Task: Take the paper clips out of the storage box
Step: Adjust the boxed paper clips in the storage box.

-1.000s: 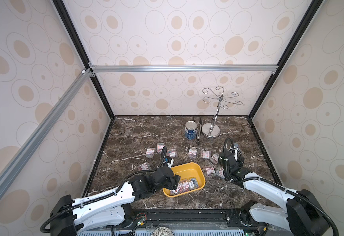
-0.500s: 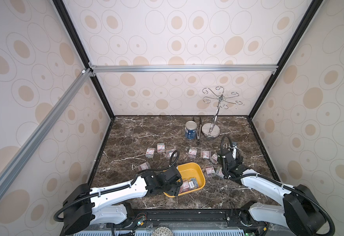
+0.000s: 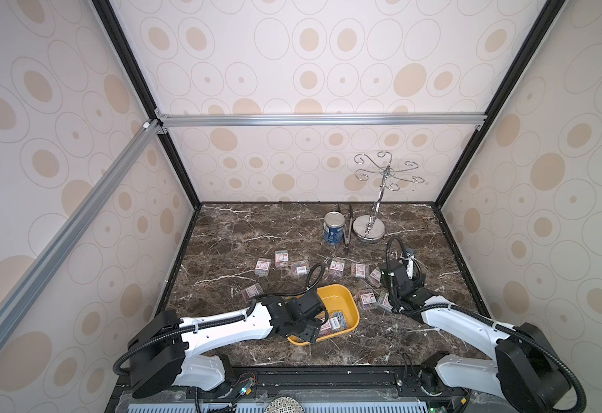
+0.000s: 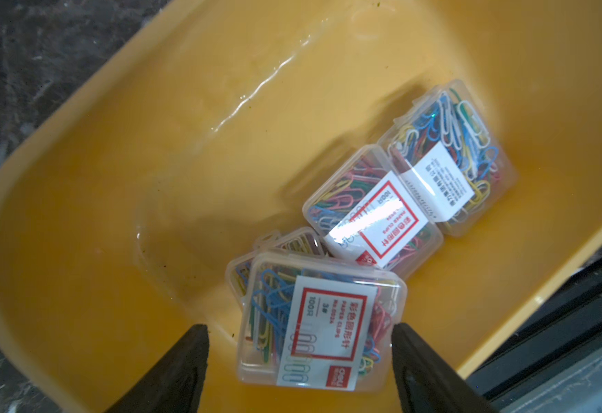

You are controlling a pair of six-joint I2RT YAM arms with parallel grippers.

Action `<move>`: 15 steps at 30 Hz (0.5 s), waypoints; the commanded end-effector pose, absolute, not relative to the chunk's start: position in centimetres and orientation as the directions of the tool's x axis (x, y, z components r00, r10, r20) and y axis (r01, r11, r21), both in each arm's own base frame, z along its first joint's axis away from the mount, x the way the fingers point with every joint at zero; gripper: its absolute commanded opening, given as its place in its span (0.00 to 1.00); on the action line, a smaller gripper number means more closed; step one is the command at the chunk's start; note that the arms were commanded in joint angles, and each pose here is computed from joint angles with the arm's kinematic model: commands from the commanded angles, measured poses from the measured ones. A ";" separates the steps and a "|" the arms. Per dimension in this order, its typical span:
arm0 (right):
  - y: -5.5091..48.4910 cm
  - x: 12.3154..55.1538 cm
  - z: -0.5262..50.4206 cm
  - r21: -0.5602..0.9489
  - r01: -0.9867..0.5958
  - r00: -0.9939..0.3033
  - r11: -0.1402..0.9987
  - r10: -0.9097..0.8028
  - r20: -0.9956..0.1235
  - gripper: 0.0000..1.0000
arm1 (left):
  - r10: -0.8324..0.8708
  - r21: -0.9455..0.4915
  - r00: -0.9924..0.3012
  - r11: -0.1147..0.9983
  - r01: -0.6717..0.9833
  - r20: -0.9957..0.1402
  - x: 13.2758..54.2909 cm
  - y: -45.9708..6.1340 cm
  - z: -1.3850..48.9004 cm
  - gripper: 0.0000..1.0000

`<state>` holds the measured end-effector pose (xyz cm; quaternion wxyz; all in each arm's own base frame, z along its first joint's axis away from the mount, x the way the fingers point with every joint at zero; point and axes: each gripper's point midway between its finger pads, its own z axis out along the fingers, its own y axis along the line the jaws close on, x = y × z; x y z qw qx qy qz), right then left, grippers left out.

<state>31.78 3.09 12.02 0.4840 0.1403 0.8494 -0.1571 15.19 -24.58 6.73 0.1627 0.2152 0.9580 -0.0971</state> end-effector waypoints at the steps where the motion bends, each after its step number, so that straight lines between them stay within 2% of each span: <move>1: 2.9 31.9 12.6 -0.112 0.409 -0.474 0.906 0.106 -0.874 0.90 | 0.418 -0.115 -0.834 0.867 0.485 -0.361 15.2 -25.5 7.4 0.83; 5: 2.9 31.8 12.7 -0.111 0.410 -0.472 0.905 0.106 -0.875 0.90 | 0.439 -0.127 -0.833 0.855 0.502 -0.337 14.8 -26.0 6.7 1.00; 10: 2.8 31.8 12.7 -0.107 0.411 -0.470 0.905 0.110 -0.876 0.90 | 0.454 -0.076 -0.830 0.862 0.501 -0.324 15.4 -25.8 5.9 0.98; 15: 2.8 31.8 12.7 -0.105 0.411 -0.467 0.906 0.111 -0.877 0.90 | 0.439 -0.002 -0.819 0.881 0.473 -0.369 17.0 -25.3 6.7 0.93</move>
